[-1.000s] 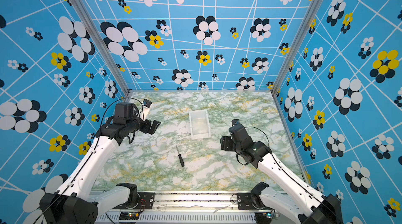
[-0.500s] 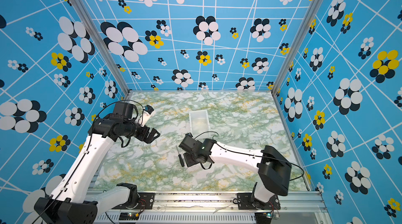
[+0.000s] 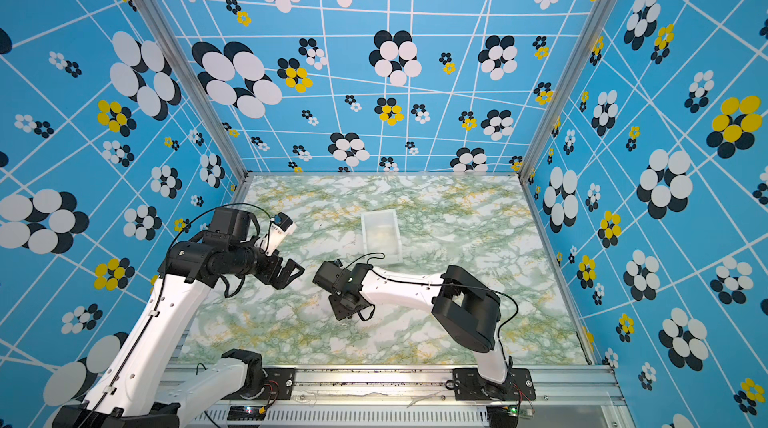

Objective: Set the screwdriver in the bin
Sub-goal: 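Lower the right gripper and close it on the screwdriver's black handle, then lift the screwdriver with the right gripper and carry it over the white bin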

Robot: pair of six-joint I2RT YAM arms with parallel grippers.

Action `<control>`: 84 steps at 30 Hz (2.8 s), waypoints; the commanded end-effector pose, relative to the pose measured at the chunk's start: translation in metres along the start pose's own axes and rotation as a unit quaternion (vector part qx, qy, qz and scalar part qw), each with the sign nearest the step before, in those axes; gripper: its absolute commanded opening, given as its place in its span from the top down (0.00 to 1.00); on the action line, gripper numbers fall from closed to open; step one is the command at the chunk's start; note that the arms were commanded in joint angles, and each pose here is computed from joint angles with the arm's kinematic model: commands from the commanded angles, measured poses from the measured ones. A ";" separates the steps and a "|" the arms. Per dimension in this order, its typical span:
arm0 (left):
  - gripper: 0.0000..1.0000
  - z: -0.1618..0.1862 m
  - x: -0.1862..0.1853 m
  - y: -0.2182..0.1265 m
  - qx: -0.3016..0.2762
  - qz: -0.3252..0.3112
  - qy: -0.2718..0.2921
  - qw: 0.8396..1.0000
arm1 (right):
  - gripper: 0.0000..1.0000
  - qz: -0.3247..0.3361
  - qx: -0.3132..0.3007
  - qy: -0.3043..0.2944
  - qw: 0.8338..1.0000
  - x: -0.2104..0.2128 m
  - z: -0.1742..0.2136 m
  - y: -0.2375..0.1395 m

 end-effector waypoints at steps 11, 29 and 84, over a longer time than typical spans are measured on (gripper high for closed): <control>0.01 -0.004 -0.009 -0.018 -0.021 0.008 -0.010 1.000 | 0.58 0.052 0.039 -0.020 0.998 0.000 0.002 0.022; 0.01 -0.009 -0.011 -0.018 -0.019 0.017 -0.013 1.000 | 0.73 0.059 0.057 -0.034 0.996 0.007 0.007 0.037; 0.01 -0.010 -0.016 -0.025 -0.025 0.032 -0.011 0.999 | 0.84 0.103 -0.016 0.019 0.994 -0.167 -0.101 -0.039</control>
Point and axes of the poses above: each gripper's point midway between its finger pads, its own y axis out along the fingers, its own x axis along the line the jaws close on, z = x × y, the point moved 8 cm from there along -y, back along the fingers, and after that the axes turned 8 degrees about -y, right-handed, at the moved point
